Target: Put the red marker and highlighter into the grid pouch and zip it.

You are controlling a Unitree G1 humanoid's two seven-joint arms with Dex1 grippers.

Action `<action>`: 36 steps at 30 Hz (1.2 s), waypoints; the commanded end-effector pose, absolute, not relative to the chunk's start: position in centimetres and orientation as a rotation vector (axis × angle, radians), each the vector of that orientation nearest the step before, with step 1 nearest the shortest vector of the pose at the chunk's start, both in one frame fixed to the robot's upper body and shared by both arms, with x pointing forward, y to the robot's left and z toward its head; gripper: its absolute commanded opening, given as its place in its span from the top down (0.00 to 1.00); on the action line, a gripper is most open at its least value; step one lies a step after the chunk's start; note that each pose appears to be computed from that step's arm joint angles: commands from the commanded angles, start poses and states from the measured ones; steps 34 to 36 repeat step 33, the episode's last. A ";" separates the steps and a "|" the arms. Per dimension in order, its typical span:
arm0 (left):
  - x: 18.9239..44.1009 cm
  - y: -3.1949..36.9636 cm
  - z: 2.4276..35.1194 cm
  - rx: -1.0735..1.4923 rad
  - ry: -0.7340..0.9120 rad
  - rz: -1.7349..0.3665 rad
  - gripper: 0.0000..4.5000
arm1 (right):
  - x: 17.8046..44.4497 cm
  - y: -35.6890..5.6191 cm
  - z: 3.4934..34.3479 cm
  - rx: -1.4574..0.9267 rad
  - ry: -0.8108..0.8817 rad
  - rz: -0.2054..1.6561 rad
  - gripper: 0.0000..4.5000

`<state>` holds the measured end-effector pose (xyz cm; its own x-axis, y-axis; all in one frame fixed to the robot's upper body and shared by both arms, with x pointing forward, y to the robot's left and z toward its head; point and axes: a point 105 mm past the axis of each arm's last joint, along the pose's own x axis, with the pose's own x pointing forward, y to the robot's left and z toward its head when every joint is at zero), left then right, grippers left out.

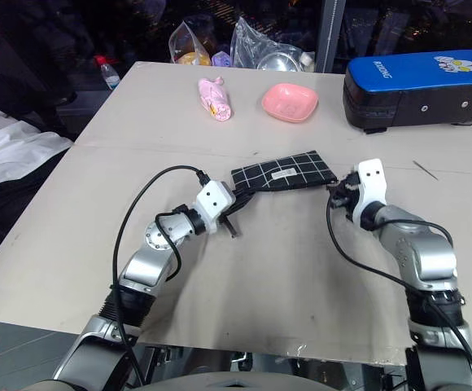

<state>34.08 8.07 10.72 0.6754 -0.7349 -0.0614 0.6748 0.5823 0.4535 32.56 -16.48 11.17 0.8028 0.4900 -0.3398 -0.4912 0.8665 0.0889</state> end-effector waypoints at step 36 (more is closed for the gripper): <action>25.9 14.8 8.4 0.220 0.114 -0.765 0.01 | 27.2 -27.6 9.4 -0.235 0.076 0.731 0.00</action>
